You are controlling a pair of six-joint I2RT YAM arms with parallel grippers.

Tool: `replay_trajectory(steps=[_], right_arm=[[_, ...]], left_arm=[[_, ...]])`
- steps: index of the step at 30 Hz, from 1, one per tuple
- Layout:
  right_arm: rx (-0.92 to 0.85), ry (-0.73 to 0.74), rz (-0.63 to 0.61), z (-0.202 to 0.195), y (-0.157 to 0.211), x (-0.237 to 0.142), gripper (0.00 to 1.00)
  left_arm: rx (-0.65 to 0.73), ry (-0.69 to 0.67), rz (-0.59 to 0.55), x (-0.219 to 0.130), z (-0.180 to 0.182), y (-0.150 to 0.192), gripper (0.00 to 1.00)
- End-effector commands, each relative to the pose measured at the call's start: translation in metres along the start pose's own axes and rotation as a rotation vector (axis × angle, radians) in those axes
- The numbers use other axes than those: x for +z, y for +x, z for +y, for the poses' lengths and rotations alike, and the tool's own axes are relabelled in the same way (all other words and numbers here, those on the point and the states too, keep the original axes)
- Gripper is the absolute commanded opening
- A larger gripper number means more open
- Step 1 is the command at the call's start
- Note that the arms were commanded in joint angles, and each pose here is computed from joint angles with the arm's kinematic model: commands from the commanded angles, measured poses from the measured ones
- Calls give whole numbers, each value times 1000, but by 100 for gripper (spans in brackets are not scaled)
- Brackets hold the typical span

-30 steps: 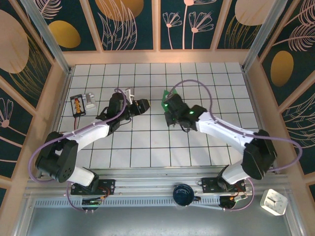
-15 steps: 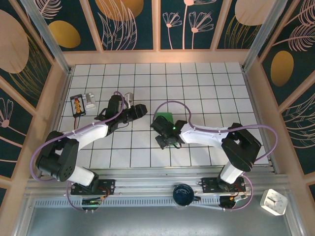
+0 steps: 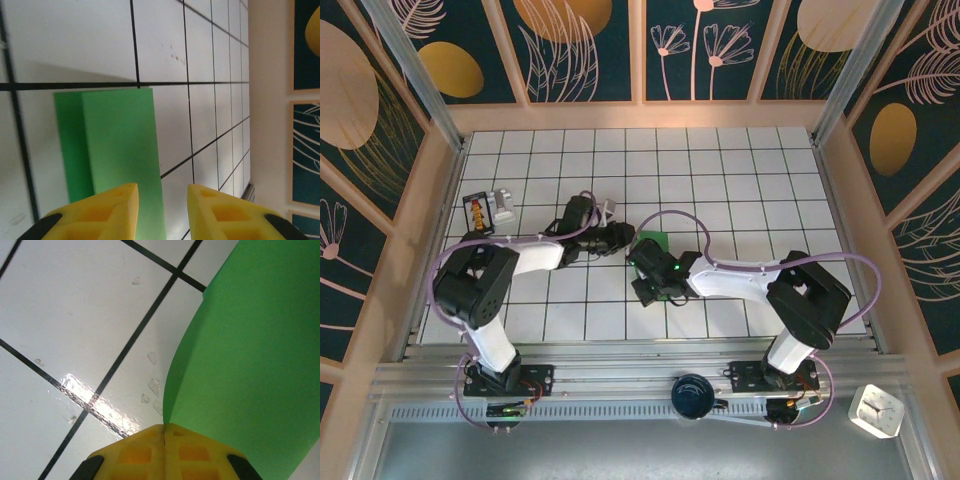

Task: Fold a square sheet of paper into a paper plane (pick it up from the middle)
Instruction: Turn over the paper at the center of the table.

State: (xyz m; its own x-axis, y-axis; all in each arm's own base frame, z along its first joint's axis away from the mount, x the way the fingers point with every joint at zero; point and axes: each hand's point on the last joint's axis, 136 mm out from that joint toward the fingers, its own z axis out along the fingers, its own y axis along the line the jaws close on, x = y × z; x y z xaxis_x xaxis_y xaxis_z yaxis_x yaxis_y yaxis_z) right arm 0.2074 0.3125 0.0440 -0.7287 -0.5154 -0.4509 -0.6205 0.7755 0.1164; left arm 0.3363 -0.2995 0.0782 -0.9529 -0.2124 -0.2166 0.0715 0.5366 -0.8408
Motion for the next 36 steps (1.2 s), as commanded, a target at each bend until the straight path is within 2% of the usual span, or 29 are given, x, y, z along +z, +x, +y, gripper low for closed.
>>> replay_trajectory(steps=[1,12,16,36], right_arm=[[26,-17,-16,2,-1,1,6],[43,-31,-33,-2,-6,2,8],[56,-77,-37,-1,-9,2,10],[179,-274,-94,-12,-20,-3,18]], left_arm=[[34,58,50,15,-17,3,30],[69,-57,103,39,15,3,30],[69,-78,125,47,27,5,30],[73,-140,154,49,50,15,28]])
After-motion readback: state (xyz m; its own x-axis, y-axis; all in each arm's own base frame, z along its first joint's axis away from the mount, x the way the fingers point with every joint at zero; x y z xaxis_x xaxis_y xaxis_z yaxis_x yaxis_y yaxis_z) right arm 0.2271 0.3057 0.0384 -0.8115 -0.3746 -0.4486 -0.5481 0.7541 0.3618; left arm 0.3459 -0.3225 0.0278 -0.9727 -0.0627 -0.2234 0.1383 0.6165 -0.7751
